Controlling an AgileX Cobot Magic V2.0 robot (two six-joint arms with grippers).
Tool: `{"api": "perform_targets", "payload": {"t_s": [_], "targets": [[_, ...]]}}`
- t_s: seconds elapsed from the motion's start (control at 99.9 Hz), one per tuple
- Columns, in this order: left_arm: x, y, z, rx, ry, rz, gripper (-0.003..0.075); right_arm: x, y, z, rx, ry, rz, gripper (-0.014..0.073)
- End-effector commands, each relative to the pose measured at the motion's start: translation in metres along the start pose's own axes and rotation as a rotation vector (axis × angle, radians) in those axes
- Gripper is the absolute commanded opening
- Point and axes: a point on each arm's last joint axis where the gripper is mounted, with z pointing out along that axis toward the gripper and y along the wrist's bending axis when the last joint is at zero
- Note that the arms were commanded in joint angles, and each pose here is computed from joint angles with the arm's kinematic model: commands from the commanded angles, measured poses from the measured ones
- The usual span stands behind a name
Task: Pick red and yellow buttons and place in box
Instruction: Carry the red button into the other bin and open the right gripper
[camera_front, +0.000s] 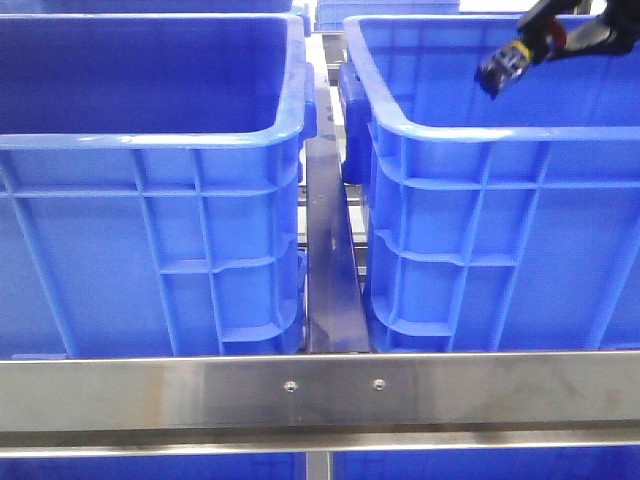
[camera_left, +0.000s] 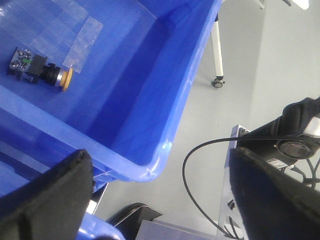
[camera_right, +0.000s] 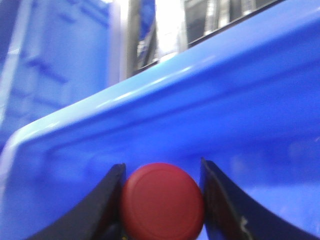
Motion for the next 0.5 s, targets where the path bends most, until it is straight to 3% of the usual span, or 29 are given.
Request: {"api": "perform_targets", "payload": {"t_s": [0.0, 0.22, 0.49], "targets": [[-0.009, -0.027, -0.018, 0.058, -0.057, 0.044, 0.0537, -0.021, 0.010, -0.003, -0.036, -0.076, -0.005, 0.0112], [-0.010, -0.029, -0.019, 0.077, -0.072, 0.036, 0.0537, -0.018, -0.011, 0.026, -0.004, -0.047, 0.020, 0.0112], [-0.011, -0.030, -0.019, 0.087, -0.080, 0.033, 0.0537, -0.020, -0.022, 0.031, 0.060, -0.090, 0.030, 0.0139]]}}
